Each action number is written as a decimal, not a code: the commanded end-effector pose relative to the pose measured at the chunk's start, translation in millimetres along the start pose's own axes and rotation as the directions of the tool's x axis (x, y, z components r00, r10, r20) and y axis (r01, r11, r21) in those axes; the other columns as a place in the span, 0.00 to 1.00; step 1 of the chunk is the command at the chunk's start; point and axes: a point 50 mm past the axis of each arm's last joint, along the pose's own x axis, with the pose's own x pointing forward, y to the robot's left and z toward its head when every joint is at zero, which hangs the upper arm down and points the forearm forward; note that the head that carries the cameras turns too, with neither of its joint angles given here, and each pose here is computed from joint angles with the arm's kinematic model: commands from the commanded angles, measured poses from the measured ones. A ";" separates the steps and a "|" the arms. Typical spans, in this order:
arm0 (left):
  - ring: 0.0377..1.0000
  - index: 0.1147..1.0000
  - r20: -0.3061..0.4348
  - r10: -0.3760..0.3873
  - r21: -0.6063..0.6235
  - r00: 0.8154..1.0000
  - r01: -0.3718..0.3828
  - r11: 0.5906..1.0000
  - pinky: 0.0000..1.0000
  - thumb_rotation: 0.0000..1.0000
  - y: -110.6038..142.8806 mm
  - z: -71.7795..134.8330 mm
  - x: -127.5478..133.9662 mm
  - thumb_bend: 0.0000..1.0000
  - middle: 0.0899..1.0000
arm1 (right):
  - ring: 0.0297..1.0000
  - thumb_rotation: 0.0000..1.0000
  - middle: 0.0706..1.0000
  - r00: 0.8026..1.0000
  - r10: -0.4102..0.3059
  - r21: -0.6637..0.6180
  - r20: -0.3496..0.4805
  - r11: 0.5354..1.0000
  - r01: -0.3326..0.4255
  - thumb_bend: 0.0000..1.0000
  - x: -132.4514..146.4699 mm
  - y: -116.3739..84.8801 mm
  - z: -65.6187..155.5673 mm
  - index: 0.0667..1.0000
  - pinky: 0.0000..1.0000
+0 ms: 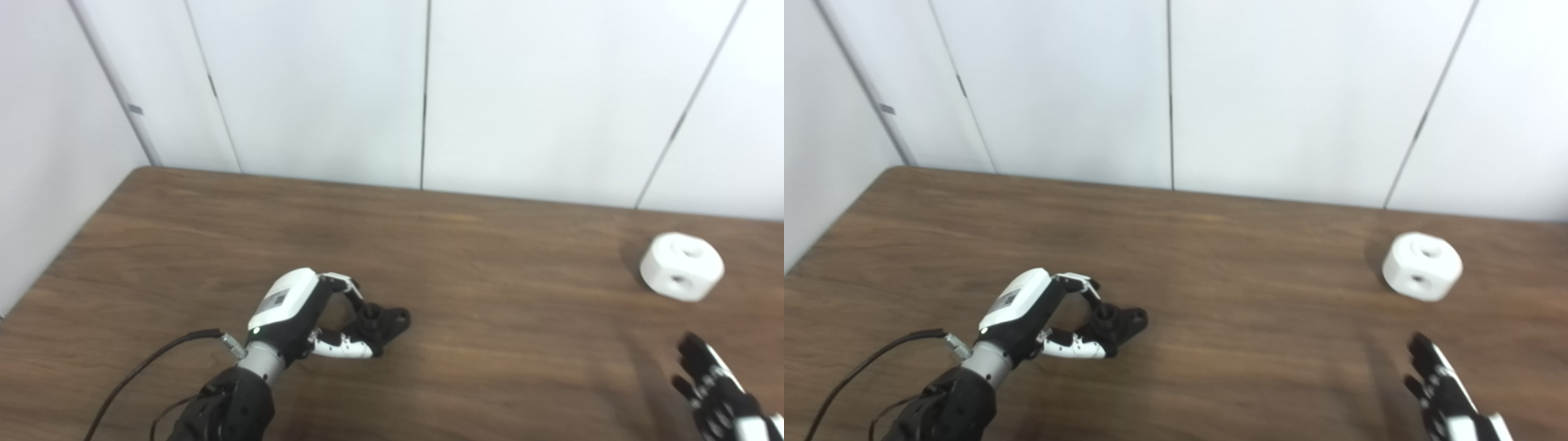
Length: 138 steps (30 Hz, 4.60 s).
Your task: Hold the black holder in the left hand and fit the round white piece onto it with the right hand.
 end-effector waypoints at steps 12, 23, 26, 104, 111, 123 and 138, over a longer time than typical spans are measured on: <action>0.85 0.42 0.230 -0.062 0.083 0.971 0.044 0.996 0.92 0.05 -27.7 55.1 -39.9 0.52 0.74 | 0.94 0.97 0.93 0.997 -0.005 -0.040 0.081 0.999 0.008 0.69 3.8 15.6 34.2 0.91 0.91; 0.86 0.42 0.281 -0.166 0.124 0.945 0.135 0.983 0.91 0.05 -53.2 68.7 -44.7 0.52 0.75 | 0.95 0.99 0.93 0.997 -0.008 -0.050 0.081 0.999 0.012 0.69 6.7 23.1 52.2 0.92 0.92; 0.86 0.42 0.286 -0.190 0.122 0.939 0.161 0.979 0.90 0.05 -63.2 69.3 -45.4 0.52 0.76 | 0.95 1.00 0.93 0.997 -0.009 -0.057 0.082 0.998 0.014 0.69 7.5 24.6 55.7 0.92 0.92; 0.86 0.42 0.229 -0.296 0.209 0.927 0.250 0.945 0.89 0.05 -107.0 5.8 -56.0 0.52 0.76 | 1.00 0.45 0.99 0.984 -0.144 -0.768 0.109 0.616 0.175 0.78 189.4 -82.8 124.5 0.93 0.95; 0.85 0.42 0.232 -0.300 0.205 0.925 0.255 0.945 0.89 0.05 -107.2 5.9 -57.2 0.52 0.76 | 1.00 0.38 1.00 0.989 -0.145 -0.852 0.018 0.515 0.091 0.84 215.6 -95.6 131.8 0.93 0.92; 0.84 0.42 0.240 -0.289 0.194 0.927 0.246 0.950 0.87 0.05 -107.9 9.5 -58.3 0.52 0.75 | 1.00 0.32 1.00 0.983 -0.155 -0.907 -0.096 0.421 -0.022 0.88 247.1 -105.7 128.7 0.91 0.95; 0.85 0.42 0.231 -0.293 0.197 0.928 0.250 0.948 0.87 0.05 -106.0 14.2 -60.2 0.52 0.76 | 1.00 0.36 0.98 0.983 -0.130 -0.916 -0.129 0.395 -0.068 0.85 256.5 -103.3 114.9 0.91 0.96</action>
